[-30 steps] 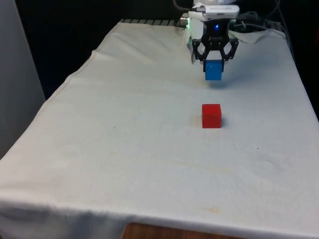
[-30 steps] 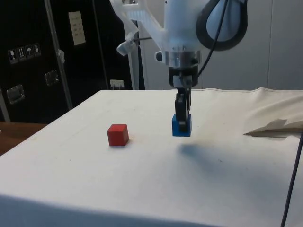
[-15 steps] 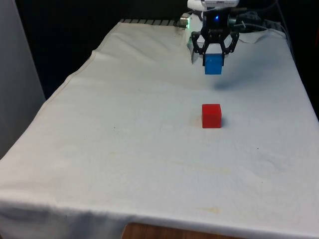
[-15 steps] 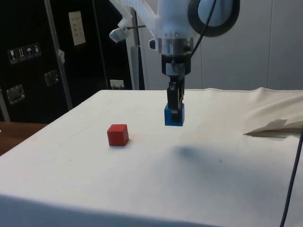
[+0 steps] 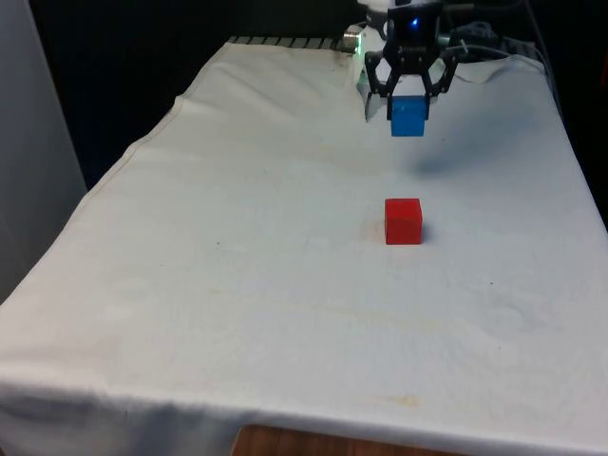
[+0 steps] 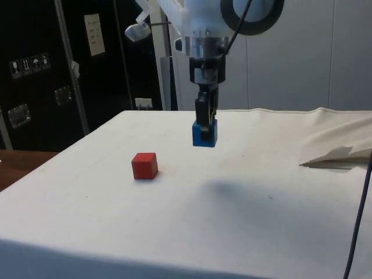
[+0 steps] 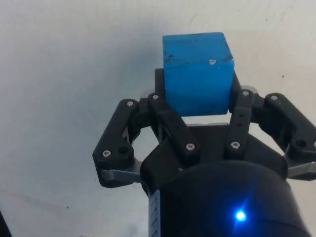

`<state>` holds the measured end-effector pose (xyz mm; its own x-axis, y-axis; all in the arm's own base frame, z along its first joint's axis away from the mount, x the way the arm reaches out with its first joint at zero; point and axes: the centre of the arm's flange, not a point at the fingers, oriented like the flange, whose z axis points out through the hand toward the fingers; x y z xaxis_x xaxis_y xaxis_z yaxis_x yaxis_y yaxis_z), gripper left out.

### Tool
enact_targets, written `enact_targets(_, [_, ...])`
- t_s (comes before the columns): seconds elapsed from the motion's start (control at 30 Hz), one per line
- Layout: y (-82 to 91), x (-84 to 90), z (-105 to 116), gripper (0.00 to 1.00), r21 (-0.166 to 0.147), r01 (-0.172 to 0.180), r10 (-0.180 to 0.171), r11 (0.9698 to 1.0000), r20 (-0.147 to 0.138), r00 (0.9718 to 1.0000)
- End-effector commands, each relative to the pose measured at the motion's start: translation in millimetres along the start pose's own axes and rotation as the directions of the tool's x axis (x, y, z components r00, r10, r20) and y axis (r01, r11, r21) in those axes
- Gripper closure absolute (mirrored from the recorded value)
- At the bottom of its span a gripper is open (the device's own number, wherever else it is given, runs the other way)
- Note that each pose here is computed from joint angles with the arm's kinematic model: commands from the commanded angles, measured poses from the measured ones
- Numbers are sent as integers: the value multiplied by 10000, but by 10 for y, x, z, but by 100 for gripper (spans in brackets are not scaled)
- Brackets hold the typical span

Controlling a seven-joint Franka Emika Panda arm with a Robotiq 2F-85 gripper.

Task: Stack the two cubes.

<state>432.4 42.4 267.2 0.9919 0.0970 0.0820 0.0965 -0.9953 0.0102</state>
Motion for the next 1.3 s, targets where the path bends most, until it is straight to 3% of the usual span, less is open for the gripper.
enact_targets(0.0, [-4,17,-24,98,63,-6,6,10000,41,10000])
enact_targets(0.53, [15,270,-235,98,-18,-30,30,10000,-90,10000])
enact_targets(1.13, [36,608,-439,98,-46,-52,52,10000,80,10000])
enact_targets(1.27, [49,722,-466,98,-14,-60,60,10000,231,9997])
